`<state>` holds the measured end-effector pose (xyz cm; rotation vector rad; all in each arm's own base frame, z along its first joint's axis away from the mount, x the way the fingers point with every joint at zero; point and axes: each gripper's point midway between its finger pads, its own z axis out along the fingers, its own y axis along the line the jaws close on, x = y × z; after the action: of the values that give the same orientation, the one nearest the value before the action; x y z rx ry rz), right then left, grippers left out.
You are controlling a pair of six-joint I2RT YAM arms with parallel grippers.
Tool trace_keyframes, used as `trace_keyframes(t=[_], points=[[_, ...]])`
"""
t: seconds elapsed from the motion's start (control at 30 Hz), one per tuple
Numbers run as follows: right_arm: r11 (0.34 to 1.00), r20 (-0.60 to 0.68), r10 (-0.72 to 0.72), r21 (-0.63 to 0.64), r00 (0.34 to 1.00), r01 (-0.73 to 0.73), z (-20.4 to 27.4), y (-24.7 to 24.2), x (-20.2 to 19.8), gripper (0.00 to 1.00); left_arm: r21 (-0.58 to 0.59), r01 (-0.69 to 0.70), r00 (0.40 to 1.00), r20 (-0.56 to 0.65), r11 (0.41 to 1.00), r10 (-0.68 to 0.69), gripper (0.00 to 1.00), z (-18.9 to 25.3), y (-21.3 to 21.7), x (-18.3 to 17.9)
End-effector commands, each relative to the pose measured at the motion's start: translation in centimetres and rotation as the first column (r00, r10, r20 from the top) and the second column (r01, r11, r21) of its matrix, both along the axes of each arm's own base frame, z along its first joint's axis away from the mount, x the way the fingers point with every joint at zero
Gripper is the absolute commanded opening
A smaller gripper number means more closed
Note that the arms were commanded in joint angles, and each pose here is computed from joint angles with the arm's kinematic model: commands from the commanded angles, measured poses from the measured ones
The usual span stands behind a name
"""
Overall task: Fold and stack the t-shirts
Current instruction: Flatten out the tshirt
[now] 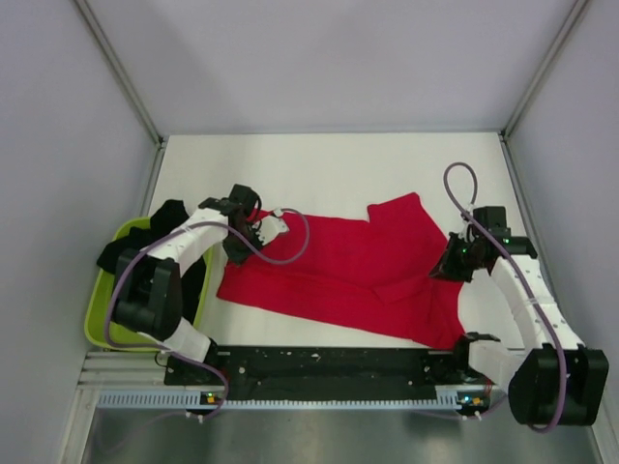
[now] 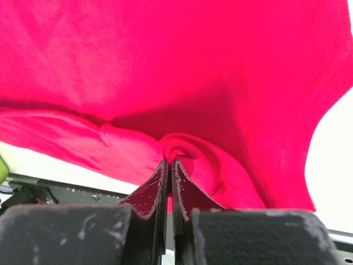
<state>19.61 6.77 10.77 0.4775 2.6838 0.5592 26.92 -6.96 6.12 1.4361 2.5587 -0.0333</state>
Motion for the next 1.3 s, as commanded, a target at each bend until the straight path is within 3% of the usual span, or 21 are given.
trace_keyframes(t=[0.0, 0.1, 0.2, 0.27, 0.37, 0.43, 0.5, 0.53, 0.6, 0.67, 0.73, 0.8, 0.83, 0.87, 1.0, 1.1, 1.17, 1.27], points=[[0.998, 0.074, -0.005, -0.062, 0.997, 0.009, -0.4, -0.8, 4.0, 0.0, -0.015, -0.042, 0.999, 0.008, 0.999, 0.042, 0.0, -0.4, -0.1, 0.3], [0.997, 0.076, -0.007, -0.074, 0.997, 0.012, -0.7, -1.0, 4.7, 0.0, -0.012, -0.051, 0.999, -0.012, 0.999, 0.051, 0.0, -1.1, -0.1, 0.0], [0.994, 0.129, 0.0, -0.107, 0.992, 0.014, 0.6, -1.6, 5.8, 0.0, 0.017, -0.074, 0.996, 0.058, 0.997, 0.073, 0.0, -0.4, 0.3, 1.8], [0.988, 0.209, -0.006, -0.149, 0.978, 0.038, 3.2, -2.4, 8.3, 0.0, 0.05, -0.103, 0.979, 0.183, 0.993, 0.092, 0.0, 1.7, 0.8, 5.2], [0.975, 0.46, -0.015, -0.191, 0.888, 0.116, 12.6, -3.9, 17.3, 0.0, 0.077, -0.161, 0.882, 0.459, 0.984, 0.108, 0.0, 7.8, 1.1, 14.2], [0.974, 0.633, 0.002, -0.178, 0.774, 0.143, 20.5, -4.3, 23.9, 0.0, 0.019, -0.255, 0.719, 0.673, 0.967, 0.177, 0.0, 15.7, 1.4, 21.5], [0.976, 0.793, 0.01, -0.141, 0.609, 0.168, 30.9, -4.4, 28.7, 0.0, -0.138, -0.327, 0.496, 0.817, 0.935, 0.294, 0.0, 25.5, 1.9, 27.2], [0.979, 0.843, 0.016, -0.121, 0.537, 0.161, 34.5, -4.3, 30.3, 0.0, -0.238, -0.321, 0.36, 0.865, 0.917, 0.351, 0.0, 31.6, 2.2, 28.6], [0.982, 0.937, -0.009, -0.057, 0.349, 0.18, 42.8, -4.6, 31.2, 0.0, -0.352, -0.26, 0.15, 0.905, 0.899, 0.398, 0.0, 39.8, 2.6, 29.6], [0.979, 0.972, -0.057, 0.01, 0.229, 0.201, 47.0, -5.7, 31.4, 0.0, -0.374, -0.174, 0.002, 0.925, 0.911, 0.38, 0.0, 44.9, 2.4, 29.1], [0.978, 0.986, -0.073, 0.041, 0.149, 0.205, 49.1, -6.8, 31.1, 0.0, -0.349, -0.133, -0.042, 0.937, 0.928, 0.346, 0.0, 46.0, 2.1, 28.7], [0.974, 0.992, -0.049, 0.023, 0.113, 0.223, 50.1, -7.1, 29.3, 0.0, -0.307, -0.136, -0.034, 0.952, 0.942, 0.305, 0.0, 45.5, 2.2, 28.6], [0.974, 0.988, -0.027, -0.009, 0.154, 0.226, 48.3, -7.2, 29.8, 0.0, -0.289, -0.142, -0.025, 0.957, 0.947, 0.289, 0.0, 45.4, 2.3, 28.4], [0.976, 0.988, -0.005, -0.03, 0.156, 0.217, 48.5, -6.9, 28.5, 0.0, -0.264, -0.145, 0.007, 0.964, 0.954, 0.267, 0.0, 44.3, 2.2, 28.4], [0.979, 0.952, 0.082, -0.133, 0.296, 0.157, 43.4, -5.6, 25.3, 0.0, -0.191, -0.129, 0.112, 0.972, 0.973, 0.206, 0.0, 40.7, 2.0, 26.5], [0.976, 0.906, 0.092, -0.164, 0.413, 0.143, 38.0, -5.2, 21.4, 0.0, -0.127, -0.107, 0.265, 0.952, 0.986, 0.151, 0.0, 36.2, 1.7, 24.6], [0.975, 0.832, 0.086, -0.184, 0.547, 0.127, 31.0, -5.0, 18.8, 0.0, -0.062, -0.08, 0.405, 0.91, 0.995, 0.089, 0.0, 31.2, 1.6, 22.6], [0.973, 0.728, 0.098, -0.212, 0.678, 0.087, 23.2, -3.9, 13.9, 0.0, 0.013, -0.049, 0.578, 0.816, 0.999, 0.018, 0.0, 24.3, 1.9, 19.3]])
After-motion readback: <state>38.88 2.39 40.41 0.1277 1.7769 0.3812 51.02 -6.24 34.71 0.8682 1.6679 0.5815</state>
